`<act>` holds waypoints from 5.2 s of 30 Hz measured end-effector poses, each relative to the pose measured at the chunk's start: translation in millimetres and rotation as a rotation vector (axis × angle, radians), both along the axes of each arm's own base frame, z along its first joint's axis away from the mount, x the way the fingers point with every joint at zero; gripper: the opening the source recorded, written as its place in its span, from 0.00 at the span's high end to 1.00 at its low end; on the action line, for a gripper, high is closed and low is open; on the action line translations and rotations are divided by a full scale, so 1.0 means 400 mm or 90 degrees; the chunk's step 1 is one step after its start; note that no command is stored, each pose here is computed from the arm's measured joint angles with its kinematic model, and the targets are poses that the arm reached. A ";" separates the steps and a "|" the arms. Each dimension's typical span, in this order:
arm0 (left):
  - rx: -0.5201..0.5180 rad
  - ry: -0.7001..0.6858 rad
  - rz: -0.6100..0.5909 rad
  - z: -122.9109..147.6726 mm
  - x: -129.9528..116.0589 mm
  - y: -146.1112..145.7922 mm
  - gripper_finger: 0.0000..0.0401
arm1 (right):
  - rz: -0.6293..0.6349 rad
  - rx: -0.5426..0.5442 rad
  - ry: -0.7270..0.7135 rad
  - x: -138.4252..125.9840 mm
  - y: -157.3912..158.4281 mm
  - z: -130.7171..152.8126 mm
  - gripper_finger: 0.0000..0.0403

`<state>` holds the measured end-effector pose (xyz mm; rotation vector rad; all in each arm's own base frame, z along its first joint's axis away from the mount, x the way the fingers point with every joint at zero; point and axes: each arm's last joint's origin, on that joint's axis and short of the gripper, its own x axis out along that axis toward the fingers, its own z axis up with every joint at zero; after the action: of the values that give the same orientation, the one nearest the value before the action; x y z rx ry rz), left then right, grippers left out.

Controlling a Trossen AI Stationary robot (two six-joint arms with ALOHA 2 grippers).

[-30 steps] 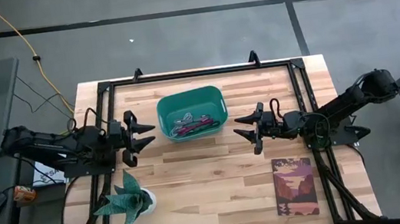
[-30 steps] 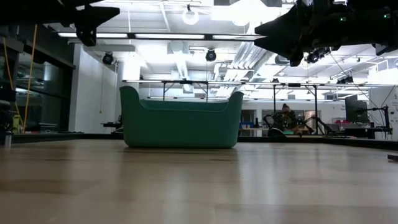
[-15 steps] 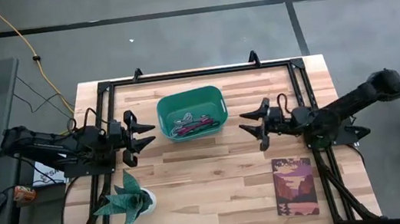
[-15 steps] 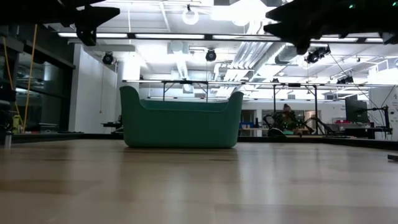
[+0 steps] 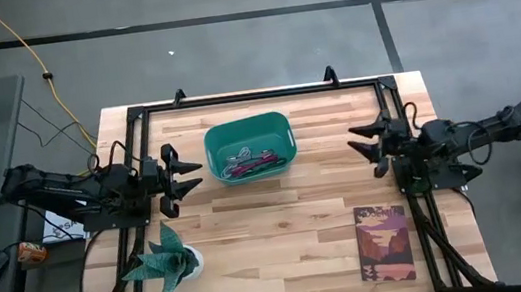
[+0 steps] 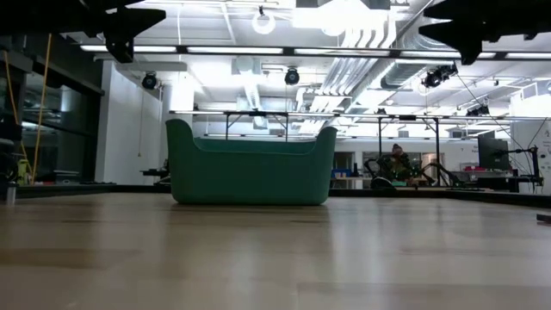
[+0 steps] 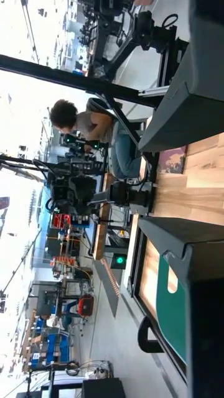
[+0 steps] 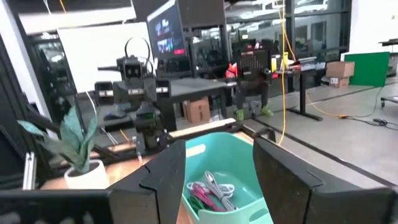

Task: Pick and place USB-C Cables
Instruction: Return to Home Position

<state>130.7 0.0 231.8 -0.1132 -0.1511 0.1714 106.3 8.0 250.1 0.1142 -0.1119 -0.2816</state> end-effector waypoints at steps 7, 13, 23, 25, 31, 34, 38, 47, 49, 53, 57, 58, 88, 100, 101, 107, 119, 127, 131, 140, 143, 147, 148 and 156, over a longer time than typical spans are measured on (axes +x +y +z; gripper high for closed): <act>0.000 0.000 0.000 0.000 0.000 0.000 0.60 | 0.020 -0.003 -0.020 -0.012 0.000 -0.058 0.56; 0.000 0.000 0.000 0.000 0.000 0.000 0.60 | -0.035 -0.046 -0.057 -0.017 -0.013 -0.072 0.64; 0.011 -0.002 0.002 0.001 0.000 0.000 0.60 | -0.026 0.019 0.013 -0.018 -0.031 -0.106 0.96; 0.011 -0.002 0.002 0.002 0.000 0.000 0.60 | -0.007 0.030 0.018 -0.016 -0.029 -0.114 0.99; 0.011 -0.002 0.002 0.002 0.000 0.000 0.60 | 0.007 0.046 0.004 -0.005 -0.026 -0.170 1.00; 0.011 -0.002 0.002 0.001 0.000 0.000 0.60 | 0.009 0.051 0.007 -0.003 -0.026 -0.189 1.00; 0.011 -0.002 0.002 0.001 0.000 0.000 0.60 | 0.024 0.047 0.013 -0.004 -0.024 -0.191 1.00; 0.011 0.004 0.002 -0.001 0.000 0.000 0.60 | 0.079 0.027 0.037 -0.025 -0.020 -0.194 1.00; 0.011 0.003 0.002 -0.001 0.000 0.000 0.60 | 0.097 0.020 0.045 -0.030 -0.018 -0.184 1.00; 0.011 0.004 0.002 -0.001 0.000 0.000 0.60 | 0.100 0.019 0.080 -0.032 -0.018 -0.190 1.00; 0.011 0.004 0.001 -0.001 0.000 0.000 0.60 | 0.136 0.027 0.087 -0.031 -0.014 -0.193 1.00; 0.011 0.004 0.001 -0.001 0.000 0.000 0.60 | 0.148 0.030 0.085 -0.031 -0.012 -0.194 1.00; 0.000 0.005 0.001 -0.002 0.000 0.001 0.60 | 0.231 0.011 0.045 -0.023 -0.002 -0.205 1.00; 0.037 0.050 0.043 -0.016 -0.076 0.015 0.93 | 0.231 0.006 0.046 -0.023 -0.002 -0.205 1.00; 0.036 0.044 0.040 -0.016 -0.087 0.015 0.96 | 0.231 0.006 0.046 -0.023 -0.002 -0.205 1.00; 0.049 -0.016 -0.037 -0.037 -0.115 0.006 0.99 | 0.231 0.006 0.046 -0.023 -0.002 -0.205 1.00; 0.069 -0.008 -0.147 -0.125 -0.087 -0.007 1.00 | 0.230 0.006 0.047 -0.022 -0.003 -0.206 1.00; 0.083 0.083 -0.014 -0.156 -0.085 0.013 1.00 | 0.230 0.006 0.047 -0.022 -0.002 -0.206 1.00; 0.060 0.085 -0.016 -0.158 -0.083 0.015 1.00 | 0.230 0.006 0.047 -0.022 -0.003 -0.206 1.00; 0.064 0.086 -0.018 -0.157 -0.083 0.015 1.00 | 0.230 0.006 0.047 -0.022 -0.002 -0.206 1.00; 0.063 0.086 -0.019 -0.157 -0.083 0.015 1.00 | 0.231 0.006 0.047 -0.022 -0.002 -0.206 1.00; 0.063 0.086 -0.019 -0.157 -0.083 0.015 1.00 | 0.230 0.006 0.047 -0.022 -0.003 -0.206 1.00; 0.062 0.086 -0.019 -0.157 -0.083 0.015 1.00 | 0.231 0.007 0.047 -0.022 -0.002 -0.206 1.00; 0.062 0.086 -0.019 -0.157 -0.083 0.015 1.00 | 0.230 0.006 0.047 -0.022 -0.003 -0.206 1.00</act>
<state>97.6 5.9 168.9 -0.0063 -0.0234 0.1415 97.4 7.0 167.6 0.1315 -0.0154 0.0749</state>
